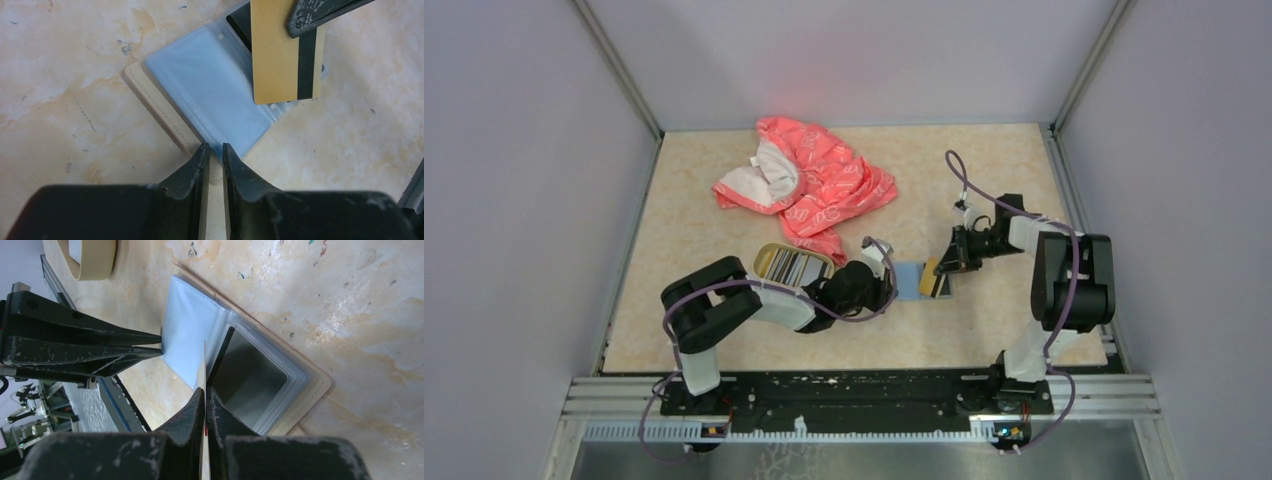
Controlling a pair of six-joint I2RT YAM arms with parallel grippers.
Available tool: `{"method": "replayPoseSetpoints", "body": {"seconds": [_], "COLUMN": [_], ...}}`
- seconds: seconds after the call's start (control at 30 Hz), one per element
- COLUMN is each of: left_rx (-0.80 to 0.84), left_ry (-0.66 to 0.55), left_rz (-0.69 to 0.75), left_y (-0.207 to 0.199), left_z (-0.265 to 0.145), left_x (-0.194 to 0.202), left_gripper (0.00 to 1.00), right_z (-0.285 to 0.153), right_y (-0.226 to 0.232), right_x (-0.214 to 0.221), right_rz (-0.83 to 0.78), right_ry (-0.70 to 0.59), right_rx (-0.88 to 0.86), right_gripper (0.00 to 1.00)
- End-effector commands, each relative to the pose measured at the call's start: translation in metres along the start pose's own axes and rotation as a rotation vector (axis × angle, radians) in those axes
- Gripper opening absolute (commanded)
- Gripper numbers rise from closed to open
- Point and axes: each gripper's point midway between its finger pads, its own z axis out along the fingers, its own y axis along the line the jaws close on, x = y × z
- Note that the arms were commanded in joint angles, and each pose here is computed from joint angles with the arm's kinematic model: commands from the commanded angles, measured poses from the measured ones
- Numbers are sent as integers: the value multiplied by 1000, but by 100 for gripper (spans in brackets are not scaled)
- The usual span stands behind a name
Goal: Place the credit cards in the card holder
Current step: Insert the credit card into the card holder.
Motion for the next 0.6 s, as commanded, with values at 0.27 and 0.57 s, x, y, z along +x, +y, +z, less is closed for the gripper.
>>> {"method": "replayPoseSetpoints", "body": {"seconds": [0.27,0.57], "left_rx": [-88,-147], "left_ry": [76,106], "left_rz": [-11,-15], "left_y": [15,27], "left_z": [5,3], "left_x": [18,27], "left_gripper": [19,13], "right_z": [-10,-18], "right_y": [-2,10], "right_x": [-22,-31], "right_rz": [-32,-66], "right_ry": [-56,-110], "right_rx": [24,-8], "right_gripper": [0,0]}}
